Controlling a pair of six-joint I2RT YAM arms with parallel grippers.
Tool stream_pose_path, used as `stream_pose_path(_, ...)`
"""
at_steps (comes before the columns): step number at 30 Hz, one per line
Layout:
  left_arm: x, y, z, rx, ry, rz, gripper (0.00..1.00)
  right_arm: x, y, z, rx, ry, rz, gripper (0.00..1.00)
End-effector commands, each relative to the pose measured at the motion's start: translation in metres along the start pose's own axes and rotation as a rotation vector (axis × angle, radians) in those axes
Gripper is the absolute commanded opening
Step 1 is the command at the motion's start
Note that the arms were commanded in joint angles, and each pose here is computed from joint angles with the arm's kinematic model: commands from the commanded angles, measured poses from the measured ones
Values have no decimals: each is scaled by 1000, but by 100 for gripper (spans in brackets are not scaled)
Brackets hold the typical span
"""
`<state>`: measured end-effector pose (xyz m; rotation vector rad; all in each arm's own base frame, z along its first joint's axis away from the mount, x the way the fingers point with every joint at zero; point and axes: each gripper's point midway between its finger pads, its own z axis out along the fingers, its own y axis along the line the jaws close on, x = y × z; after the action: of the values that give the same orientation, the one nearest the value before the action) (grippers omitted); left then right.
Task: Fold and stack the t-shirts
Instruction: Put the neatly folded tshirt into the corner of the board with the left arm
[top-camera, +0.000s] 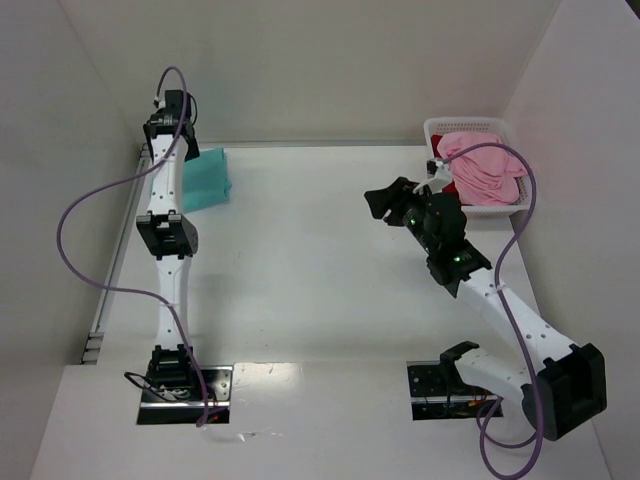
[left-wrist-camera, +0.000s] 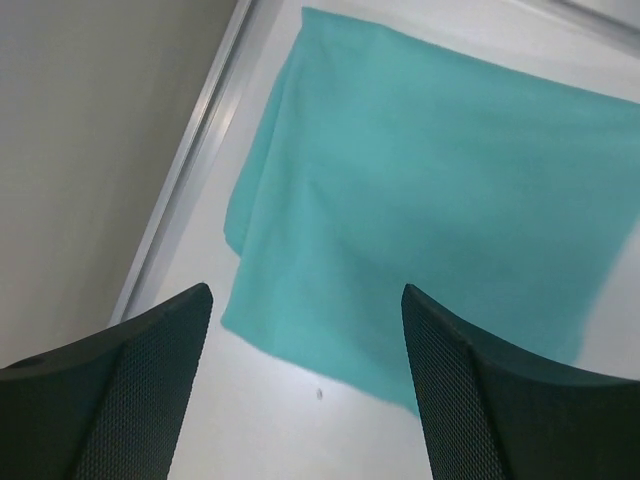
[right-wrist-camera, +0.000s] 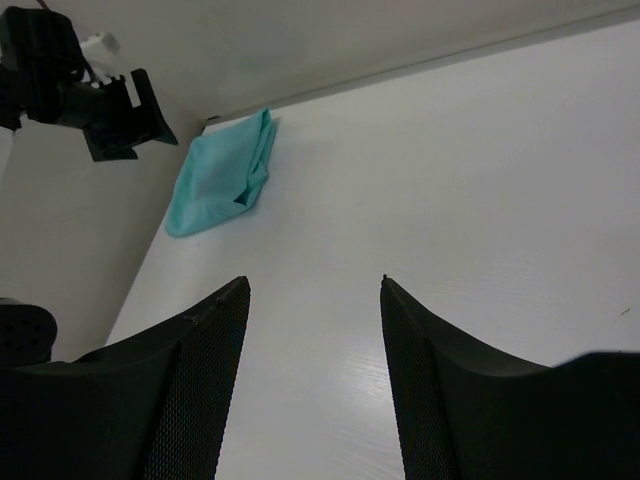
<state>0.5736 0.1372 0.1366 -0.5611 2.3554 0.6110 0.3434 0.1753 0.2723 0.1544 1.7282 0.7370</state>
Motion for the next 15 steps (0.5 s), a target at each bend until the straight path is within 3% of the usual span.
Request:
stream_pose_path(1,-49,24,-77,87,-117,-59,85,-7,4,-6,-18,-33,-19,61)
stream_pose_path(8,-37,29,-77,58,-65,-65,86,-1,5,-9,-28,-12,-20,61)
stream_pose_path(15,-52,15,-98,189,-104,-103,87,-2,8,-9,-41,-14,-10,62)
